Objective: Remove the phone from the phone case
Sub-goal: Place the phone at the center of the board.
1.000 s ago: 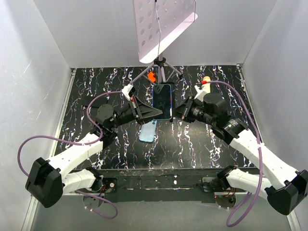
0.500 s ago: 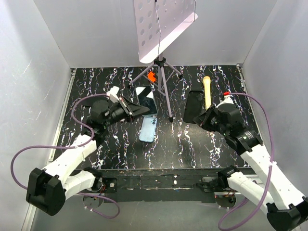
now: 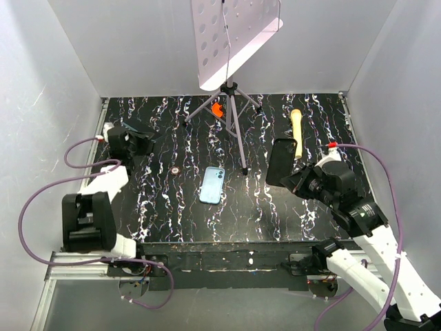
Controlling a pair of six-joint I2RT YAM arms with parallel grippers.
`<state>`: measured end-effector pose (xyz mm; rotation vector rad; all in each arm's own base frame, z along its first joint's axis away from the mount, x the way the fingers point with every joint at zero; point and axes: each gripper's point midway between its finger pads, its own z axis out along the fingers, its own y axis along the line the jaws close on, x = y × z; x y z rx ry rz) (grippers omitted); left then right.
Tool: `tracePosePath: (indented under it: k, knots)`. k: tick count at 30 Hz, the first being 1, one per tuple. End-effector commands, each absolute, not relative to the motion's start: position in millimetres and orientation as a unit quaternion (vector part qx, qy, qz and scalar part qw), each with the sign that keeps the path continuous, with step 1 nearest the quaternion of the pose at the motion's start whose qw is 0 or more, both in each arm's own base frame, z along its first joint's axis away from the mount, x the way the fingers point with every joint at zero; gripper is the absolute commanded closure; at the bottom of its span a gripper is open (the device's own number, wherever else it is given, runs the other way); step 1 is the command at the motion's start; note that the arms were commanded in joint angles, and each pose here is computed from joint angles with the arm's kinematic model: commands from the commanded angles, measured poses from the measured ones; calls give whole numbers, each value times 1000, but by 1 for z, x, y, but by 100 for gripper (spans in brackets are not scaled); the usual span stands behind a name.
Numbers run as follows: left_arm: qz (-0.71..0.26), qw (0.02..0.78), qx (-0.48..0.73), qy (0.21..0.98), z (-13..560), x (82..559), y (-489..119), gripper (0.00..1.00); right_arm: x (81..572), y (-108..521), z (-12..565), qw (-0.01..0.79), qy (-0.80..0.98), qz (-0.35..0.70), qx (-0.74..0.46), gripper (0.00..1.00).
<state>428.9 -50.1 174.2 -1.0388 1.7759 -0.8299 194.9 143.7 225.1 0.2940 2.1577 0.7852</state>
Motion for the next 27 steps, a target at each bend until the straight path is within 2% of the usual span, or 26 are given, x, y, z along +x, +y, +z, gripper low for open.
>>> tracePosePath:
  k: [1, 5, 11, 18, 27]
  knots:
    - [-356, 524, -428, 644, 197, 464, -8, 100, 192, 145, 235, 412, 842, 329, 114, 99]
    - [-317, 542, -467, 623, 185, 450, 25, 100, 192, 146, 233, 407, 845, 328, 116, 99]
    - [-260, 527, -544, 599, 148, 420, 53, 100, 197, 157, 233, 397, 845, 343, 102, 99]
    - [-240, 510, -563, 605, 121, 406, 56, 100, 198, 161, 229, 390, 847, 348, 98, 99]
    - [-262, 488, -572, 605, 93, 409, 48, 100, 198, 166, 225, 383, 847, 357, 96, 99]
